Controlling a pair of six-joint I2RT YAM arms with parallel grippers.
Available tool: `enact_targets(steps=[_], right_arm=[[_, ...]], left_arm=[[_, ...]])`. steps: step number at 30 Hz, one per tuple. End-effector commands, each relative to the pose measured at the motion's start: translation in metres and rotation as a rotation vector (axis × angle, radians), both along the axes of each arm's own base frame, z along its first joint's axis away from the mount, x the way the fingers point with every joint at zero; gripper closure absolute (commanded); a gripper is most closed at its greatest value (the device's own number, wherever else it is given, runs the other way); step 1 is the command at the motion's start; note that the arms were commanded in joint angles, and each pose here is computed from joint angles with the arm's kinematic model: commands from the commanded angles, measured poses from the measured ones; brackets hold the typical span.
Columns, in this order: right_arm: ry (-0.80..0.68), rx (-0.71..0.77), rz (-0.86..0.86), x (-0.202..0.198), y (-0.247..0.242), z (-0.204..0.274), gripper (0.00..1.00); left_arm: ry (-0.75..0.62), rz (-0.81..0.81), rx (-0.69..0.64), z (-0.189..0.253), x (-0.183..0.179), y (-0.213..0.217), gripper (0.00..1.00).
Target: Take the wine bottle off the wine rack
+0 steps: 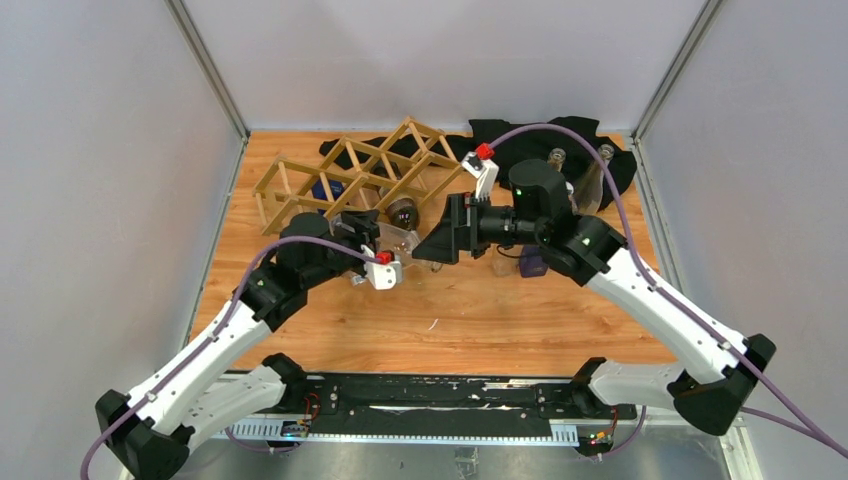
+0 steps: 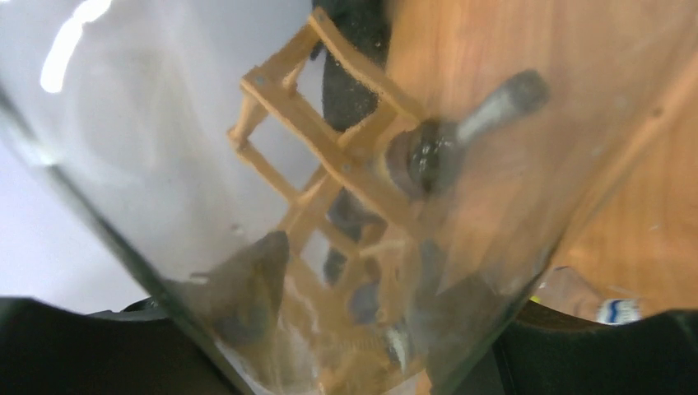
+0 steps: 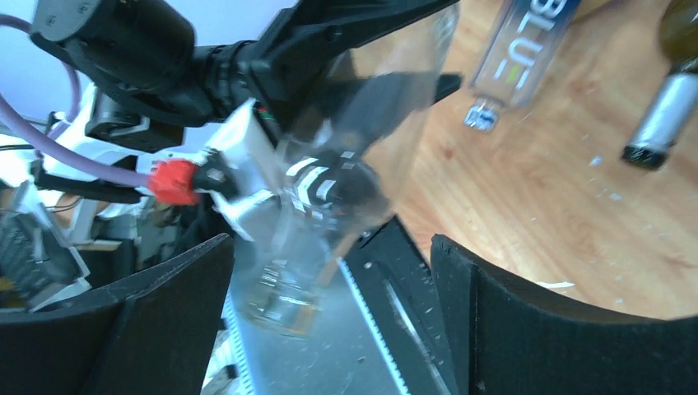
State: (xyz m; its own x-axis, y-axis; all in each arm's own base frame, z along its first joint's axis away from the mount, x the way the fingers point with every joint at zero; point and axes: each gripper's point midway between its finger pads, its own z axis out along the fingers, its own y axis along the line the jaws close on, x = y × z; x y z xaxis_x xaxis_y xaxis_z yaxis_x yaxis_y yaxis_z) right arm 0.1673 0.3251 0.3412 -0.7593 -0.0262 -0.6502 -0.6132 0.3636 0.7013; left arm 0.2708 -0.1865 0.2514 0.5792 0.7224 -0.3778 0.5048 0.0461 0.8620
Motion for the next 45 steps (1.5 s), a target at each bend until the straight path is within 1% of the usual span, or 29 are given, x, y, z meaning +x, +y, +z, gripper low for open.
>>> enact_targets(steps=[1,3,6,10,13,19,20,23,24,27,31,33,34,35,36,37,38,39,40,41,42,45], right_arm=[[-0.222,-0.032,-0.079,0.009,-0.026,0.025,0.08],[-0.296,-0.022,-0.098,0.01,-0.033,0.036,0.07],[-0.39,0.047,-0.085,0.005,-0.035,0.057,0.06],[-0.47,0.121,-0.046,0.0,-0.031,0.078,0.06],[-0.481,0.128,-0.017,0.002,-0.024,0.08,0.05],[-0.479,0.164,0.017,0.005,-0.007,0.079,0.05],[-0.479,0.168,0.014,0.007,-0.005,0.078,0.06],[-0.473,0.175,0.014,0.01,0.003,0.076,0.18],[-0.468,0.175,0.014,0.012,0.005,0.074,0.28],[-0.464,0.16,-0.008,0.018,0.009,0.073,0.5],[-0.47,0.124,-0.044,0.024,0.01,0.071,0.84],[-0.473,0.106,-0.065,0.027,0.01,0.069,0.98],[-0.471,0.095,-0.078,0.029,0.009,0.067,1.0],[-0.468,0.088,-0.088,0.03,0.009,0.066,1.0],[-0.47,0.079,-0.098,0.032,0.009,0.064,1.0],[-0.473,0.075,-0.11,0.034,0.008,0.065,1.0],[-0.473,0.064,-0.124,0.037,0.007,0.063,1.0],[-0.476,0.049,-0.144,0.042,0.006,0.063,1.0],[-0.484,0.031,-0.163,0.046,0.004,0.064,1.0],[-0.482,-0.01,-0.185,0.052,0.002,0.058,1.0],[-0.49,-0.041,-0.21,0.058,-0.001,0.058,1.0],[-0.522,-0.11,-0.262,0.071,-0.008,0.059,1.0]], left_arm=[[0.191,-0.033,-0.273,0.044,-0.034,-0.014,1.0],[0.311,-0.058,-0.312,0.043,-0.048,-0.02,1.0],[0.477,-0.078,-0.352,0.038,-0.064,-0.029,1.0],[0.67,-0.106,-0.393,0.037,-0.083,-0.042,1.0],[0.766,-0.12,-0.426,0.041,-0.091,-0.049,1.0],[0.873,-0.138,-0.492,0.053,-0.102,-0.057,1.0],[0.89,-0.141,-0.502,0.055,-0.103,-0.059,1.0],[0.937,-0.147,-0.524,0.058,-0.106,-0.063,1.0],[0.945,-0.148,-0.531,0.06,-0.107,-0.064,1.0],[0.972,-0.143,-0.533,0.058,-0.108,-0.065,1.0],[0.987,-0.113,-0.542,0.055,-0.105,-0.065,1.0],[0.993,-0.083,-0.56,0.054,-0.1,-0.064,1.0],[1.003,-0.069,-0.57,0.054,-0.099,-0.065,1.0],[1.015,-0.056,-0.579,0.053,-0.097,-0.066,1.0],[1.033,-0.043,-0.589,0.054,-0.096,-0.066,0.97],[1.043,-0.031,-0.592,0.053,-0.094,-0.067,0.88],[1.058,-0.008,-0.597,0.051,-0.092,-0.067,0.68],[1.071,0.013,-0.599,0.05,-0.09,-0.067,0.45],[1.079,0.029,-0.595,0.048,-0.088,-0.067,0.19],[1.079,0.035,-0.586,0.047,-0.087,-0.066,0.03],[1.074,0.038,-0.577,0.047,-0.086,-0.064,0.01],[1.092,0.048,-0.562,0.045,-0.084,-0.057,0.0]])
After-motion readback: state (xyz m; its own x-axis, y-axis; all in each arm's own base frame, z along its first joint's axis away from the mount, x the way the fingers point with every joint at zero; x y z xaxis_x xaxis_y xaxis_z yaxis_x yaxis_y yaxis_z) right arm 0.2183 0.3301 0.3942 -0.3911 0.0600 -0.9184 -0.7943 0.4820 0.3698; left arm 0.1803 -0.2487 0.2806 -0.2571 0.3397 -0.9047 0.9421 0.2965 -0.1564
